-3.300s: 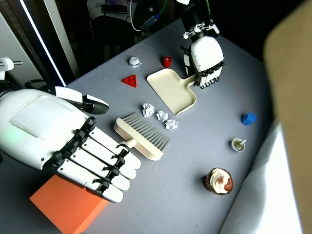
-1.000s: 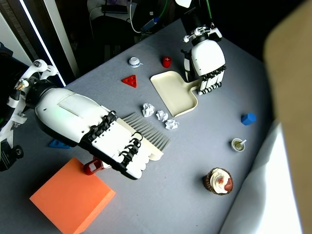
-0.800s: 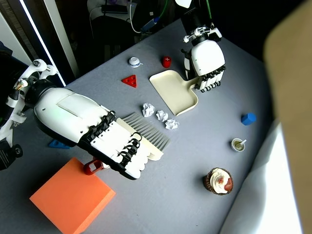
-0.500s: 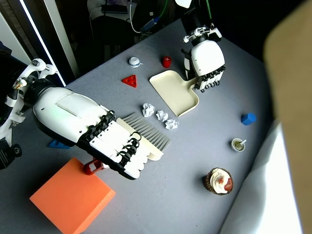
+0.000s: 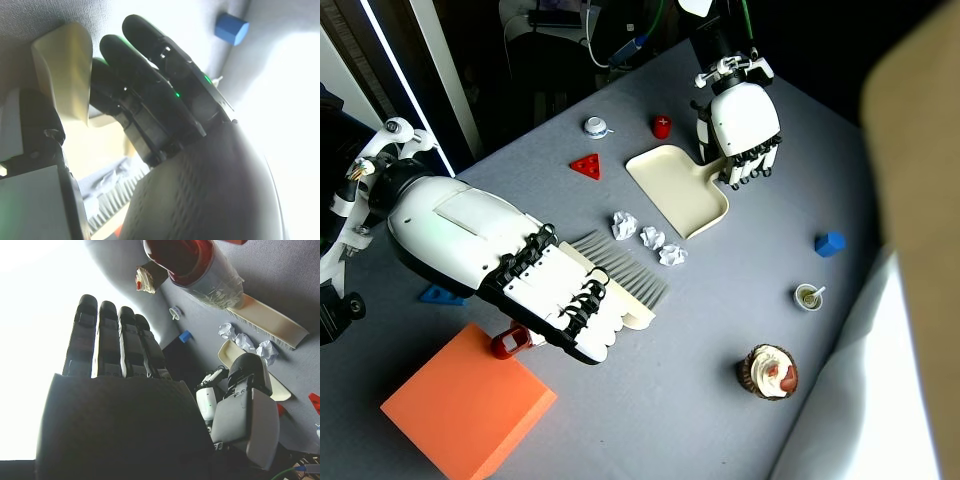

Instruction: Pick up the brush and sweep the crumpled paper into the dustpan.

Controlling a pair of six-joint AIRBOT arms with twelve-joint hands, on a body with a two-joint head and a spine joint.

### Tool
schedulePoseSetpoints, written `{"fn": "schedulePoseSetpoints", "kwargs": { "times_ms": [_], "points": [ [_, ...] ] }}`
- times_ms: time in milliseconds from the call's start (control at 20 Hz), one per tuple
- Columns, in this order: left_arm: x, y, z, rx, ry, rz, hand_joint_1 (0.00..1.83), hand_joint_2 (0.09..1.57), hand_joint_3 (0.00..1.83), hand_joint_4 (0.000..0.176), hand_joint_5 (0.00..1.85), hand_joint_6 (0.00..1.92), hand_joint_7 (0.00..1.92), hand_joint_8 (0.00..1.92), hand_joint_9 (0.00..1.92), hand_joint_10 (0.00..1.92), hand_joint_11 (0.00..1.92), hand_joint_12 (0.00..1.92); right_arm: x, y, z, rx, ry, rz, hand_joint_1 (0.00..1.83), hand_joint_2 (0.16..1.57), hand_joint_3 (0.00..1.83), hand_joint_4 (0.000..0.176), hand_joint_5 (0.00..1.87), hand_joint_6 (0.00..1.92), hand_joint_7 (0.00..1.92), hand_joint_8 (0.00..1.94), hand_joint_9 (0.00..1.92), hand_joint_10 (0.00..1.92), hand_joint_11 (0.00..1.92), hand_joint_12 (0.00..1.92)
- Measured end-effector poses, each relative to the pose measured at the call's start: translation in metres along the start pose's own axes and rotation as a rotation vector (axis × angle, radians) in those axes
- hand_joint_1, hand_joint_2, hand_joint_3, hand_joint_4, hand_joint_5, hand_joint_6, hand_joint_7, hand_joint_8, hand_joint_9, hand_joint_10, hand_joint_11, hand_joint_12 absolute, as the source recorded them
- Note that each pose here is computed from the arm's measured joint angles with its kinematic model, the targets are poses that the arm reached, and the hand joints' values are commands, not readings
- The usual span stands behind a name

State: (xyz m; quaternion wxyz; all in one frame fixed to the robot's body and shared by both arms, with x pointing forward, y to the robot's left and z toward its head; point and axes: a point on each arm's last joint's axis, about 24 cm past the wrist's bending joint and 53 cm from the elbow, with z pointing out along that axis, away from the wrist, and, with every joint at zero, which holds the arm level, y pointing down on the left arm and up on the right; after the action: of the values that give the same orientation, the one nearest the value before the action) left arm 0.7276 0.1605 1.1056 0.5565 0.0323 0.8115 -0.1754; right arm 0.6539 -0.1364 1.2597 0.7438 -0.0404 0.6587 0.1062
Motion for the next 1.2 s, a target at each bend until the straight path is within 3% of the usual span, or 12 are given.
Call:
{"fn": "schedulePoseSetpoints", "kwargs": {
  "times_ms": [50, 150, 250, 300, 550, 900, 1050, 1200],
  "points": [
    [0.0, 0.0, 0.0, 0.001, 0.0, 0.001, 1.27, 1.07, 0.0, 0.0, 1.07, 1.01, 1.13, 0.57, 1.11, 0.0, 0.84, 0.55, 0.0, 0.001, 0.0, -0.001, 0.0, 0.002, 0.01, 0.97, 0.01, 0.0, 0.1, 0.01, 0.13, 0.01, 0.15, 0.01, 0.18, 0.03],
    [-0.001, -0.002, 0.0, 0.006, 0.001, 0.002, 1.27, 1.06, 0.0, 0.0, 1.07, 1.0, 1.17, 0.5, 1.14, 0.0, 0.88, 0.54, 0.0, 0.0, 0.0, -0.001, 0.0, 0.003, 0.27, 1.08, 0.01, 0.0, 0.1, 0.0, 0.12, 0.0, 0.14, 0.0, 0.18, 0.02],
    [-0.002, -0.003, 0.0, 0.011, 0.001, 0.003, 1.27, 1.06, 0.0, 0.0, 1.08, 0.98, 1.17, 0.5, 1.14, 0.0, 0.87, 0.53, 0.0, 0.0, 0.0, 0.0, 0.0, 0.003, 0.31, 1.09, 0.01, 0.0, 0.1, 0.0, 0.11, 0.0, 0.13, 0.0, 0.17, 0.01],
    [-0.003, -0.005, 0.001, 0.016, -0.001, 0.005, 1.27, 1.05, 0.0, 0.0, 1.09, 0.96, 1.22, 0.4, 1.16, 0.0, 0.91, 0.51, 0.0, 0.0, 0.001, 0.002, -0.001, 0.003, 0.45, 1.09, 0.0, 0.0, 0.08, 0.0, 0.09, 0.0, 0.1, 0.0, 0.14, 0.0],
    [-0.01, -0.006, 0.001, 0.02, -0.014, 0.014, 1.27, 1.06, 0.0, 0.0, 1.07, 0.99, 1.17, 0.49, 1.15, 0.0, 0.89, 0.5, 0.001, 0.0, 0.002, 0.006, -0.004, 0.005, 0.77, 1.08, 0.0, 0.0, 0.0, 0.0, 0.0, 0.0, 0.04, 0.0, 0.12, 0.0],
    [-0.023, -0.011, 0.002, 0.035, -0.041, 0.039, 1.26, 1.06, 0.0, 0.0, 1.06, 1.01, 1.17, 0.51, 1.15, 0.0, 0.9, 0.5, 0.003, 0.001, 0.009, 0.011, -0.01, 0.008, 0.86, 1.11, 0.01, 0.0, 0.0, 0.0, 0.0, 0.0, 0.0, 0.0, 0.08, 0.0],
    [-0.027, -0.012, 0.002, 0.04, -0.048, 0.046, 1.26, 1.06, 0.0, 0.0, 1.07, 0.99, 1.16, 0.51, 1.16, 0.0, 0.91, 0.47, 0.005, 0.005, 0.009, 0.005, -0.007, 0.012, 1.03, 1.07, 0.0, 0.0, 0.0, 0.0, 0.0, 0.0, 0.0, 0.0, 0.09, 0.01],
    [-0.032, -0.011, 0.001, 0.04, -0.056, 0.052, 1.26, 1.06, 0.0, 0.0, 1.06, 1.01, 1.19, 0.46, 1.16, 0.0, 0.93, 0.47, 0.008, 0.001, 0.009, 0.021, 0.008, 0.022, 1.08, 1.04, 0.0, 0.0, 0.0, 0.0, 0.0, 0.0, 0.0, 0.0, 0.08, 0.0]
  ]
}}
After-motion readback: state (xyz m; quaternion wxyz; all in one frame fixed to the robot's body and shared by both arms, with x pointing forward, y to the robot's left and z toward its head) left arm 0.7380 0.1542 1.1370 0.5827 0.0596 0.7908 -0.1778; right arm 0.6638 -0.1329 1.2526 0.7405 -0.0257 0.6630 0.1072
